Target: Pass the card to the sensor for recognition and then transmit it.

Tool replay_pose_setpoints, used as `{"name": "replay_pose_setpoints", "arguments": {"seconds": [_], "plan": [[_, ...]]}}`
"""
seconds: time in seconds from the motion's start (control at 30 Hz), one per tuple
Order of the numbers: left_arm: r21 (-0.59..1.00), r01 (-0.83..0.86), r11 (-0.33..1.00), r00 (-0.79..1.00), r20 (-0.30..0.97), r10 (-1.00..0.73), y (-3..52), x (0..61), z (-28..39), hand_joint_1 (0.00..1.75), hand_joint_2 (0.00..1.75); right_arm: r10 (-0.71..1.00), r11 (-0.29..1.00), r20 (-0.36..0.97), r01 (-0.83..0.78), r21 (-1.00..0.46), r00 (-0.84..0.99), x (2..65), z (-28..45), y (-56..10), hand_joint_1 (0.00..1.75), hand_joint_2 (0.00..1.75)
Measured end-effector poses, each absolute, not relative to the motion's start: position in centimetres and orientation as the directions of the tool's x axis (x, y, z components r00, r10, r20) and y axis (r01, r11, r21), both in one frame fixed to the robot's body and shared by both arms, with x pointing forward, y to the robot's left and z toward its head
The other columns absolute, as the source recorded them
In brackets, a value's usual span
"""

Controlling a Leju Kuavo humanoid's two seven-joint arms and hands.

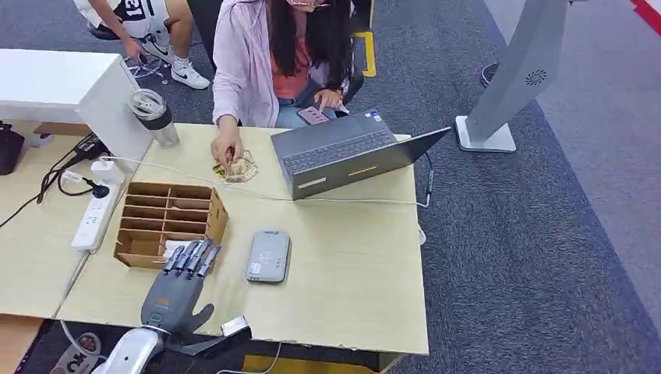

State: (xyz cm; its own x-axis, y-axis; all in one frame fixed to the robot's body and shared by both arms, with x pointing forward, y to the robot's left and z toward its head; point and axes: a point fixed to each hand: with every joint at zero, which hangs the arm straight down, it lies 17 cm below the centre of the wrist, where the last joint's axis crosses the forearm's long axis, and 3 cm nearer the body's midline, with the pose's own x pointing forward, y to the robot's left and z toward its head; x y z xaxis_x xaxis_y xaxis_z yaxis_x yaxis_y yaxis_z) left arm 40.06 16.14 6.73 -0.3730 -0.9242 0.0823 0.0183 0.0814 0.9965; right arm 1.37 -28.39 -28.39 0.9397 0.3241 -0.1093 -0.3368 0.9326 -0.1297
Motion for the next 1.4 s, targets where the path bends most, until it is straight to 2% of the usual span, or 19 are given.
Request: {"name": "replay_pose_setpoints", "arguments": {"seconds": [0.47, 0.5, 1.4], "plan": [[0.993, -0.062, 0.101, -0.277, 0.081, -0.958, 19.6, 42.3, 8.8, 0.0, 1.75, 0.352, 0.924, -0.112, -0.364, -0.116, 0.929, 1.3, -28.4, -28.2, 0.0, 1.75], [0.993, -0.064, 0.102, -0.273, 0.081, -0.958, 19.7, 42.4, 8.9, 0.0, 1.75, 0.353, 0.924, -0.112, -0.365, -0.116, 0.929, 1.3, -28.4, -28.2, 0.0, 0.0], [0.987, -0.098, 0.126, -0.176, 0.107, -0.979, 23.7, 45.9, 10.4, 0.0, 1.75, 0.383, 0.914, -0.11, -0.393, -0.095, 0.917, 1.2, -28.4, -27.9, 0.0, 0.0]]}}
